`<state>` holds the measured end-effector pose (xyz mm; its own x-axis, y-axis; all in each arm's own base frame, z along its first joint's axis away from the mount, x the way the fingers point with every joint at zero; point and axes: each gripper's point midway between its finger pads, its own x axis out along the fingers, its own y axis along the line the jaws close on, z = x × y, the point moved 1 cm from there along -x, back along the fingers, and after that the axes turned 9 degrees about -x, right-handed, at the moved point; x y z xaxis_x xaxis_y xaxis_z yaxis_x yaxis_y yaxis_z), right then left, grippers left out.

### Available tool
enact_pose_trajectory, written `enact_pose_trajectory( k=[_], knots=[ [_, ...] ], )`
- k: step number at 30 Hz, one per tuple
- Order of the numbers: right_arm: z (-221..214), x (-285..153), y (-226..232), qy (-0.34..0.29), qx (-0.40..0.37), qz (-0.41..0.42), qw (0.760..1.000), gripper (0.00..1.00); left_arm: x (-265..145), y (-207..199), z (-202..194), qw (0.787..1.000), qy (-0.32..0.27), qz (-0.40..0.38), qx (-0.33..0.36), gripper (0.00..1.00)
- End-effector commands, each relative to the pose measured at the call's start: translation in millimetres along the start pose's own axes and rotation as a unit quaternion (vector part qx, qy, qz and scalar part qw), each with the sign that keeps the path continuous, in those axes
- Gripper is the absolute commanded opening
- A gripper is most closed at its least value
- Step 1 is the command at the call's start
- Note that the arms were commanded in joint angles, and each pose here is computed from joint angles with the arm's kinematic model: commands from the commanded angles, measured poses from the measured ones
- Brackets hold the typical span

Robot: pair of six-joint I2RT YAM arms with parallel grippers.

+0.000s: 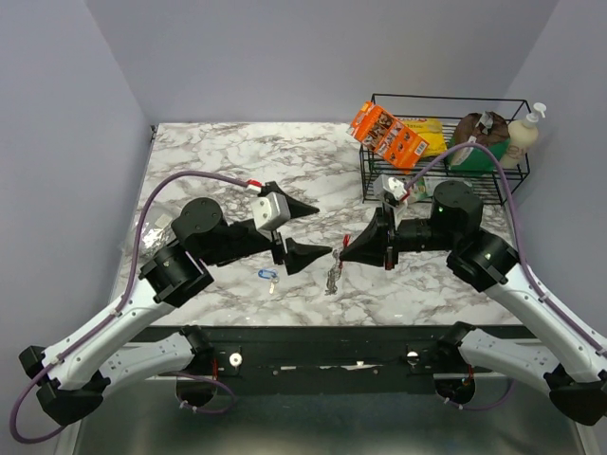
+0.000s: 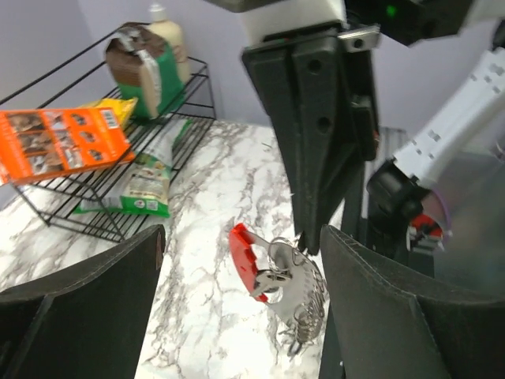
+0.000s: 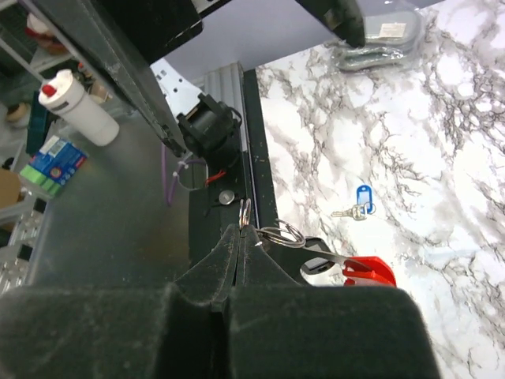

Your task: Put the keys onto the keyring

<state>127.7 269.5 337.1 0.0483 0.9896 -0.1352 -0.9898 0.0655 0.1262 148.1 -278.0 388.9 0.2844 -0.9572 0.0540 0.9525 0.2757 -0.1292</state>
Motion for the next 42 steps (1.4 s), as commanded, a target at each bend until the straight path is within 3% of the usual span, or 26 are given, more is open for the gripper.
enact_pose_trajectory(
  k=[1, 5, 12, 20, 23, 27, 31, 32, 33, 36, 39, 40, 42],
  knots=[
    [0.9, -7.7, 21.9, -0.008, -0.066, 0.059, 0.996, 0.00, -11.2, -42.9, -5.2, 0.991, 0.013, -0.132, 0.032, 0.77],
    [4.1, -9.6, 29.9, -0.013, -0.073, 0.081, 0.994, 0.00, -10.0, -52.3, -11.3, 0.985, 0.012, -0.170, 0.028, 0.70],
    [4.6, -8.6, 33.5, -0.012, -0.071, 0.099, 0.992, 0.00, 4.0, -60.7, -25.1, 0.972, 0.063, -0.225, -0.013, 0.46],
    [6.6, -11.5, 34.6, -0.017, -0.077, 0.091, 0.993, 0.00, 10.0, -56.0, -28.0, 0.974, 0.061, -0.218, -0.015, 0.45],
    [5.5, -11.1, 33.1, -0.016, -0.076, 0.087, 0.993, 0.00, 10.0, -56.2, -28.1, 0.974, 0.061, -0.219, -0.016, 0.39],
    [6.6, -10.9, 30.9, -0.016, -0.076, 0.080, 0.994, 0.00, 10.8, -56.1, -31.9, 0.973, 0.069, -0.221, -0.023, 0.20],
    [7.8, -10.4, 26.9, -0.016, -0.077, 0.067, 0.995, 0.00, 12.8, -57.6, -33.3, 0.970, 0.074, -0.230, -0.029, 0.15],
    [7.9, -10.2, 23.4, -0.015, -0.075, 0.056, 0.995, 0.00, 13.6, -57.7, -34.2, 0.969, 0.078, -0.232, -0.033, 0.10],
    [8.2, -10.2, 22.6, -0.015, -0.075, 0.052, 0.996, 0.00, 14.6, -57.6, -34.3, 0.969, 0.079, -0.233, -0.034, 0.00],
    [11.0, -12.2, 15.8, -0.020, -0.072, 0.020, 0.997, 0.01, 16.5, -54.2, -29.9, 0.973, 0.068, -0.220, -0.029, 0.00],
    [9.5, -12.2, 4.1, -0.038, -0.054, -0.025, 0.997, 0.12, 17.1, -48.2, -18.6, 0.981, 0.024, -0.191, -0.017, 0.00],
    [22.1, -16.4, 6.2, -0.072, -0.050, -0.039, 0.995, 0.23, 17.0, -46.7, -15.7, 0.983, 0.011, -0.183, -0.016, 0.00],
    [13.6, -15.8, -1.2, -0.088, -0.029, -0.064, 0.994, 0.26, 15.7, -41.9, -7.8, 0.986, -0.029, -0.162, -0.011, 0.00]
  ],
)
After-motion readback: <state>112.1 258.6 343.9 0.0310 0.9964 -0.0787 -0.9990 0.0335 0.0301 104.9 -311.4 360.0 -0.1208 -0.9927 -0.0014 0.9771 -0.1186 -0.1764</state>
